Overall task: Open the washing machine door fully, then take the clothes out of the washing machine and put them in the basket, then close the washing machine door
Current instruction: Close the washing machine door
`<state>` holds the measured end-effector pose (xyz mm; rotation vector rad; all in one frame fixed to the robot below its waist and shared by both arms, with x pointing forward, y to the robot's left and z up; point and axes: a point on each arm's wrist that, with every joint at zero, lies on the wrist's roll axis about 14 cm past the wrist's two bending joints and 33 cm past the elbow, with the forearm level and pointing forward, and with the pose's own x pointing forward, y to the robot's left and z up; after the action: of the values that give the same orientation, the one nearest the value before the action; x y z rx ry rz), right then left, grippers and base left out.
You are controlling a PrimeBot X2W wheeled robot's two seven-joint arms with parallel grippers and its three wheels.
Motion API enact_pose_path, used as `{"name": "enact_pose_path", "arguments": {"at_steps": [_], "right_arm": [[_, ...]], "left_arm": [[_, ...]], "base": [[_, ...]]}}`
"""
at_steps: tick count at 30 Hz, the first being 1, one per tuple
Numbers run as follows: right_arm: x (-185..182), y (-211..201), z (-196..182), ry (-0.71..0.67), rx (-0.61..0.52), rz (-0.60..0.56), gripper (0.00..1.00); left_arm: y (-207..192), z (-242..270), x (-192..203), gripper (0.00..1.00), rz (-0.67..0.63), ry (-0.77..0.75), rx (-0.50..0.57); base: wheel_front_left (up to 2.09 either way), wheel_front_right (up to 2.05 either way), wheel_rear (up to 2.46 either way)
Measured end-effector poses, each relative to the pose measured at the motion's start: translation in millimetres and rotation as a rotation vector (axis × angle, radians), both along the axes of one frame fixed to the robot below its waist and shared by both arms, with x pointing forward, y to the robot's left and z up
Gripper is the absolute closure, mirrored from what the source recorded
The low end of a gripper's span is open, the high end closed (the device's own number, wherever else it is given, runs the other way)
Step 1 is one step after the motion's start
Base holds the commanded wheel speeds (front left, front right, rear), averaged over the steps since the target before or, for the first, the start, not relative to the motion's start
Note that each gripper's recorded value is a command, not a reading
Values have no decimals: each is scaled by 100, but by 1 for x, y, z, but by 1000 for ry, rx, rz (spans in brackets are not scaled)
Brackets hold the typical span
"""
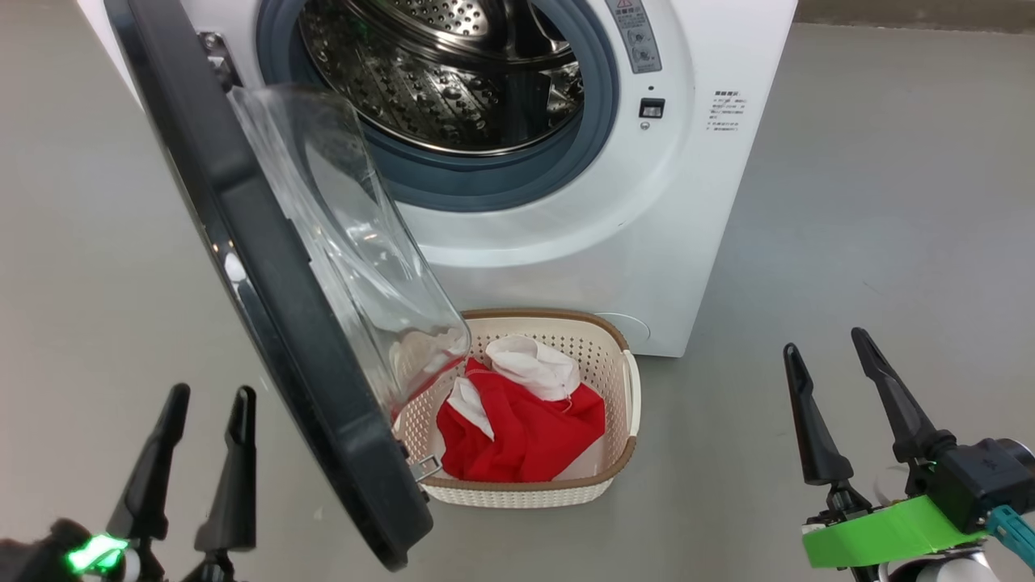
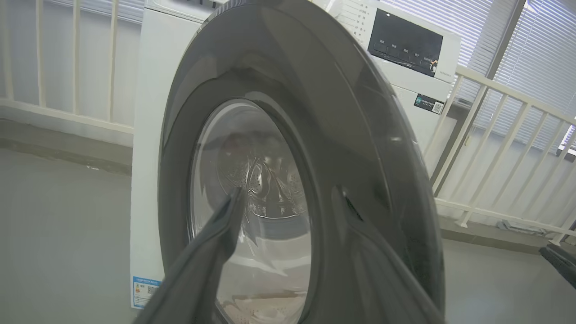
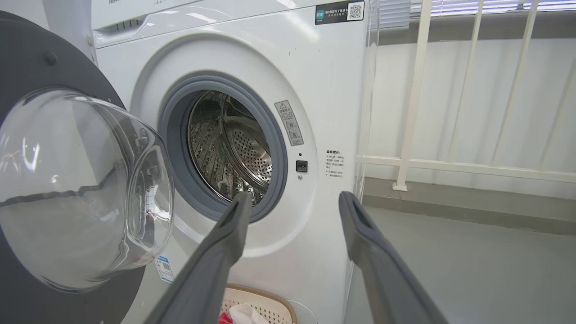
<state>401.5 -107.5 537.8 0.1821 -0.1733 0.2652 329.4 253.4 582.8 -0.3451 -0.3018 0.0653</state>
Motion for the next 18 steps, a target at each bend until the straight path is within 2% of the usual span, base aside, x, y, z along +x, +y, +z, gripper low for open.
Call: {"name": "enact_pose_path", "arguments": {"at_steps": [6,18], "right_arm": [[-5,-3,3,-13,-7,-5,0],[-25,-5,-6,21,-15,-3,0]], "left_arm": [[-6,-4,-10,0,23,14,101],[-13,-17,-27,0,50,44,85]], "base": [[0,0,0],[0,0,0]]}}
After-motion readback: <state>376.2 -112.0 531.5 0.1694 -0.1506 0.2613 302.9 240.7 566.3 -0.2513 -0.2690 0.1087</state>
